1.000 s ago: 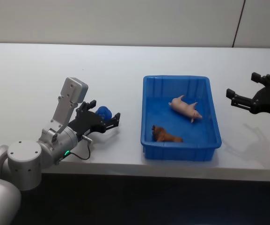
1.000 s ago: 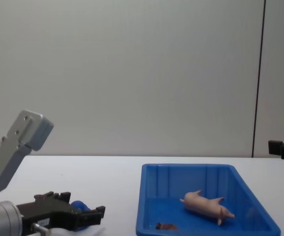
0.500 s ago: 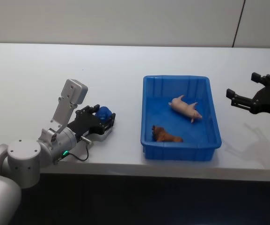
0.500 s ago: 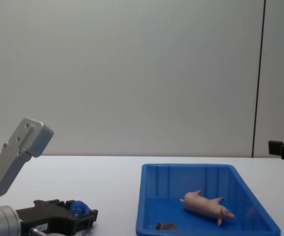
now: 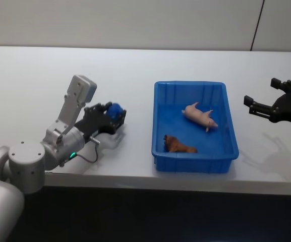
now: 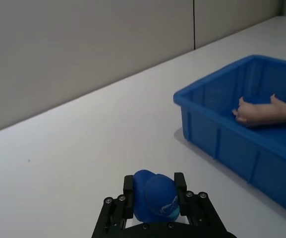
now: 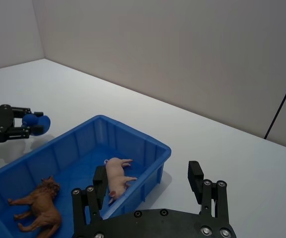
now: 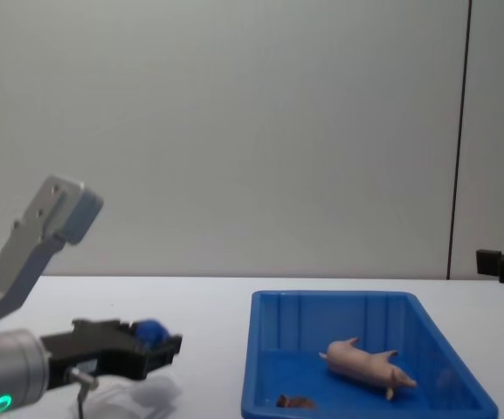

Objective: Pick up the two dolls from the table and place them into the box.

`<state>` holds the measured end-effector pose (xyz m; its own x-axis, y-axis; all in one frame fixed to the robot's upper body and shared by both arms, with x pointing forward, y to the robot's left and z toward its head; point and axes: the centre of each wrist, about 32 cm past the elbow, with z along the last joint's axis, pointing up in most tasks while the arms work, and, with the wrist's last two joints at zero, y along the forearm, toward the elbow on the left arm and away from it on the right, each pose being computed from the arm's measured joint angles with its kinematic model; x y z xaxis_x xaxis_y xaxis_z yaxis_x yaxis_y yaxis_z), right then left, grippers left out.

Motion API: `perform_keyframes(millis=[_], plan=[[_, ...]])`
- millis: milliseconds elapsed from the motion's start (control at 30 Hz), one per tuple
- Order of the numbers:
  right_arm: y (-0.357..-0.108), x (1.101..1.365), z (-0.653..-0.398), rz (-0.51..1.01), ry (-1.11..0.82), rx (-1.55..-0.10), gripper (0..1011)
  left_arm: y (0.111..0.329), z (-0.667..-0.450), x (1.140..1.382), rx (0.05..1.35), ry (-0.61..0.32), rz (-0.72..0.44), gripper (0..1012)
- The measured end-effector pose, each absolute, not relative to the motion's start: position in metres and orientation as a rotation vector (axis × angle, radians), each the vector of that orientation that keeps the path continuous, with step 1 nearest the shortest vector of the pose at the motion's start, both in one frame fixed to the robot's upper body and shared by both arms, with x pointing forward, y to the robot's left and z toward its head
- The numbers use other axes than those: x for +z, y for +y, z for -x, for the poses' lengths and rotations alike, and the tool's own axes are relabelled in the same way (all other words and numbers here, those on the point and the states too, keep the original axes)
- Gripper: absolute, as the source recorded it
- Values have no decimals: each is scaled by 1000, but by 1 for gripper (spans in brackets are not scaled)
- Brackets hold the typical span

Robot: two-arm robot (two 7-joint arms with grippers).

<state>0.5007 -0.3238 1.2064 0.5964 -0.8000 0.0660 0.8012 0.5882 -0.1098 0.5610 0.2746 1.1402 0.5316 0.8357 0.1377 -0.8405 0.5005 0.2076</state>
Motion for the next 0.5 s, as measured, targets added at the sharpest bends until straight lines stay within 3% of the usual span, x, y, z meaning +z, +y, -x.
perform_keyframes(millis=[300,500], plan=[[-324,1206,-501,133,-10,-933,1001,258,-568,1170,988,-110,-196,429],[-324,1206,-501,133,-10,-933,1000,235,-572,1191,944,-167,-135,389]])
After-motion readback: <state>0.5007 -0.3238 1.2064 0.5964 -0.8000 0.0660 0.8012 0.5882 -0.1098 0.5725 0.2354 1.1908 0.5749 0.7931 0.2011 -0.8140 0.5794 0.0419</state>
